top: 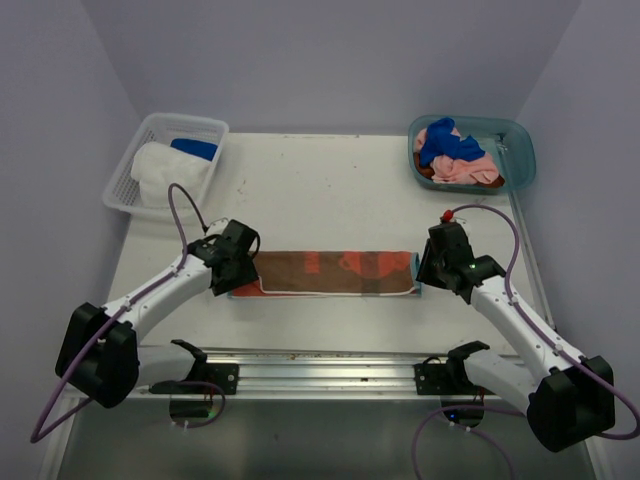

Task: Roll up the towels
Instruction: Fold the towel

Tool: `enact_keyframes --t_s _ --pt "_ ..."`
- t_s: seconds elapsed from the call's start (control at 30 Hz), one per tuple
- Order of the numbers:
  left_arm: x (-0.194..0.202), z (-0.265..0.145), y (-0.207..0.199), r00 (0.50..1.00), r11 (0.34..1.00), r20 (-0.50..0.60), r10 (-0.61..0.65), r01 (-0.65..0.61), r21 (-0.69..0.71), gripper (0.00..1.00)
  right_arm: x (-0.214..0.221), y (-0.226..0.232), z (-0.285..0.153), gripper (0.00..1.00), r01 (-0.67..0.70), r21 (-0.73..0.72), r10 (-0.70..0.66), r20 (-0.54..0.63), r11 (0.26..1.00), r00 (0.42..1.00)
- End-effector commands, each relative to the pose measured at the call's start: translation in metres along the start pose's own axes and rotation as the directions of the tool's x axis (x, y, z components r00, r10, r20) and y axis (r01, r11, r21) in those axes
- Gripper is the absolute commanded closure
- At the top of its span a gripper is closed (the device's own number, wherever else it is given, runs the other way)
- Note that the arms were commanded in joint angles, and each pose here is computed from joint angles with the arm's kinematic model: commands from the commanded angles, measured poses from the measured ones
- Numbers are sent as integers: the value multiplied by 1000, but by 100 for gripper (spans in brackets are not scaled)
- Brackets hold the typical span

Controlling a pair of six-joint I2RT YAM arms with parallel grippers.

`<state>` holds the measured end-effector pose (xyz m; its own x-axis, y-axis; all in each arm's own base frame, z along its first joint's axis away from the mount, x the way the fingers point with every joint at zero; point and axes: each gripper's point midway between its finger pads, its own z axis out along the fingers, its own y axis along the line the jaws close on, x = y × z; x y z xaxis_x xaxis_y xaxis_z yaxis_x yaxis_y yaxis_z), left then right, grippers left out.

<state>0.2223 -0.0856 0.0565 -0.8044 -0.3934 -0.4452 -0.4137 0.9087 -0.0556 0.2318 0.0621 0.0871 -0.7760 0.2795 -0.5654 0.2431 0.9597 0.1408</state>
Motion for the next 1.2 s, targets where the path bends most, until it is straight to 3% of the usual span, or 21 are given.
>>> enact_keyframes --t_s 0.0,0.27,0.53,0.87,1.17 --pt "-9 -7 4 998 999 36 -52 52 -9 35 -1 1 -2 64 4 -17 -4 10 1000 1000" --pt "-34 -32 -24 988 995 151 -37 23 96 41 6 5 4 64 0 -39 0 -14 999 1000" --pt "-15 -23 -58 992 989 97 77 -88 115 47 4 1 5 64 7 -12 -7 -10 1000 1000" --pt "-19 -14 -16 993 997 95 74 -71 -33 38 3 2 9 63 10 -4 -10 -16 1000 1000" --pt "-36 -10 10 998 1000 65 -20 19 14 32 1 3 9 63 14 -4 -14 -12 1000 1000"
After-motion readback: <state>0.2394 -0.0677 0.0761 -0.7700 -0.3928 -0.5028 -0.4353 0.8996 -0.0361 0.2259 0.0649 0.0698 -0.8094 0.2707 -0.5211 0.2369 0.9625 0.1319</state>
